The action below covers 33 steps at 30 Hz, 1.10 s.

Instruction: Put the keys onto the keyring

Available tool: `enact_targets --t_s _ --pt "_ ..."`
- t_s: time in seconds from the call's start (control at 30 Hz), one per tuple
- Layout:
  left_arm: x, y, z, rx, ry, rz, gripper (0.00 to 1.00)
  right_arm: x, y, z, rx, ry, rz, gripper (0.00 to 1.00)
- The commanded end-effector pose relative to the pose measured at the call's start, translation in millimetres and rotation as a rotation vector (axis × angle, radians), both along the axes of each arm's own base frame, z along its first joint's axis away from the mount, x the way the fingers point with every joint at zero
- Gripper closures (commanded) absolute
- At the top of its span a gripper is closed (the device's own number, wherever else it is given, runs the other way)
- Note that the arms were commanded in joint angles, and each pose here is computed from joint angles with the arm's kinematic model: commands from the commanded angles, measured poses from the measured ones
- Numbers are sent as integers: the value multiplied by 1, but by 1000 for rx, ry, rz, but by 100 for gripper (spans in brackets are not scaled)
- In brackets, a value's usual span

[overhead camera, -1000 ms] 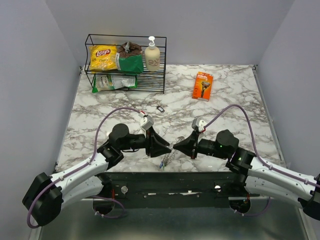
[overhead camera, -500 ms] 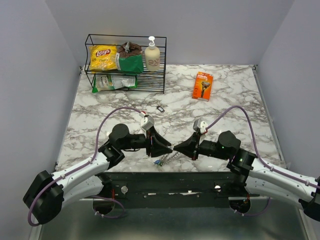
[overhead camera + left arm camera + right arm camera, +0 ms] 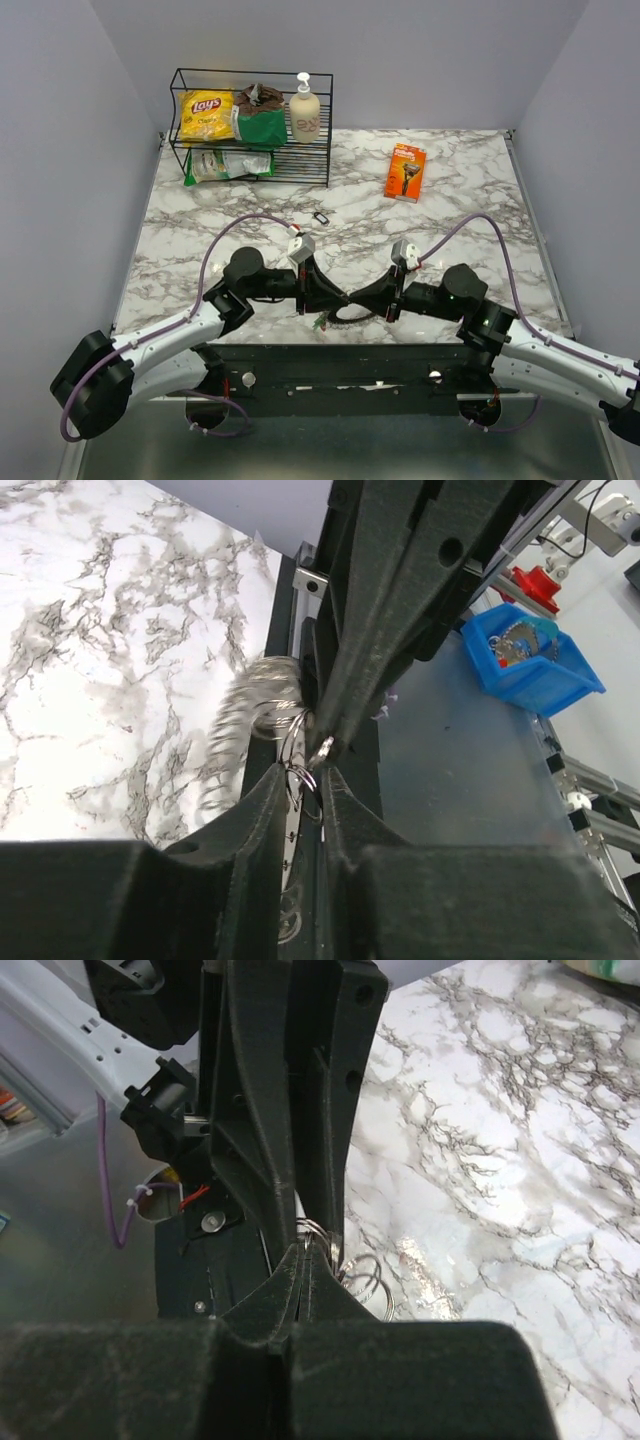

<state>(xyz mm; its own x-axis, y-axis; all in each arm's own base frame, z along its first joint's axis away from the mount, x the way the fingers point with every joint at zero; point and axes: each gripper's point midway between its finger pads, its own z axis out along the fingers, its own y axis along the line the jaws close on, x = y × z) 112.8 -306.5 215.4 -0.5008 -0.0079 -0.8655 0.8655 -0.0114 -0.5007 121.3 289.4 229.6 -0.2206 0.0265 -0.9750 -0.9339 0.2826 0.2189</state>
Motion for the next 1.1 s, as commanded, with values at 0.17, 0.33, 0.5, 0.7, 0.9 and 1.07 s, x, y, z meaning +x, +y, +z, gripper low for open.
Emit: enact_targets --t_s 0.17,0.33,0.5,0.7,0.9,1.07 --pt "-10 -5 34 -116 -71 -72 71 -6 3 18 74 -40 40 99" --pt "-14 -4 39 -143 -82 -91 98 -7 2 21 82 -47 36 99" --pt "-18 -1 43 -163 -88 -101 100 -5 1 17 72 -45 23 99" --pt "-17 3 45 -166 -100 -62 100 3 -3 5 49 -29 -30 99" --pt "-5 6 34 -91 -120 29 100 14 -12 10 69 -31 -116 52" --pt "13 10 24 -28 -120 145 100 21 -27 26 135 -47 -203 20"
